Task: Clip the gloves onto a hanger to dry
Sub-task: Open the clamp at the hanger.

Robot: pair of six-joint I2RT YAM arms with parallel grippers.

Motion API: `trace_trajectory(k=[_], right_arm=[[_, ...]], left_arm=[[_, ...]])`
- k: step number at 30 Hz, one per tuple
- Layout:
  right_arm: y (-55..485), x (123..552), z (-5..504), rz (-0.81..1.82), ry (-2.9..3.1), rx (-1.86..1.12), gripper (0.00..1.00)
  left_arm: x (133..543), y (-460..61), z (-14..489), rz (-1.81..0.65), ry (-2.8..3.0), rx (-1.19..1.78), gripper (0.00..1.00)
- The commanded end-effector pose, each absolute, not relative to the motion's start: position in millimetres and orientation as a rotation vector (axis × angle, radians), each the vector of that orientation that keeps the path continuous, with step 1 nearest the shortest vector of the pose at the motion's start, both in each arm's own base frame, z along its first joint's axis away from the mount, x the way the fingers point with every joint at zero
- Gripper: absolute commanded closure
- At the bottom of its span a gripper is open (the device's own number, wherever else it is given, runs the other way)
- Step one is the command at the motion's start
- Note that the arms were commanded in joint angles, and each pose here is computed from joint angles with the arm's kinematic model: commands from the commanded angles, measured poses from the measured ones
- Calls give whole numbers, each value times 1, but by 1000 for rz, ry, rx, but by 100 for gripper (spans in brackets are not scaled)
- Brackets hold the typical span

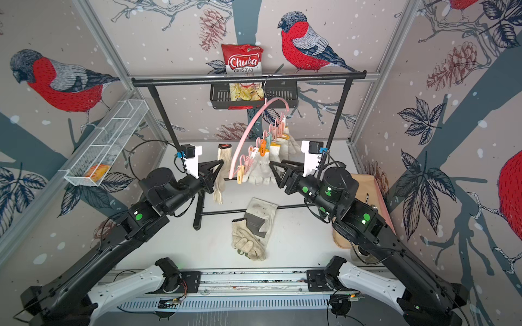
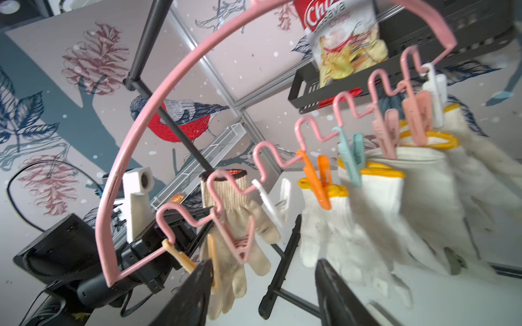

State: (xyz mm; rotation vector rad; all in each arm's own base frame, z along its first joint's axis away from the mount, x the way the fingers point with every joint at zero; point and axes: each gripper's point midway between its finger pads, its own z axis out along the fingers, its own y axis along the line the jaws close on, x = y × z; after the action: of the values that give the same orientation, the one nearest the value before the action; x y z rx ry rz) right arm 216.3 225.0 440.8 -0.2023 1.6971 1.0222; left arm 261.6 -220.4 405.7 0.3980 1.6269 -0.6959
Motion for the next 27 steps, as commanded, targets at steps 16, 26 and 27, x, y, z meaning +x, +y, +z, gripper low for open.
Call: trace_trajectory(k=[16,26,27], right_arm=[[259,255,406,1201,1836,-388,54],[277,263,412,1227,1808,-473,54],[279,262,413,1232,1803,-482,54]], left_arm=[[265,-270,412,-860,1619,620,100],[271,-276,412,-875,1624,619,100],[272,-276,412,-872,1622,617,100]])
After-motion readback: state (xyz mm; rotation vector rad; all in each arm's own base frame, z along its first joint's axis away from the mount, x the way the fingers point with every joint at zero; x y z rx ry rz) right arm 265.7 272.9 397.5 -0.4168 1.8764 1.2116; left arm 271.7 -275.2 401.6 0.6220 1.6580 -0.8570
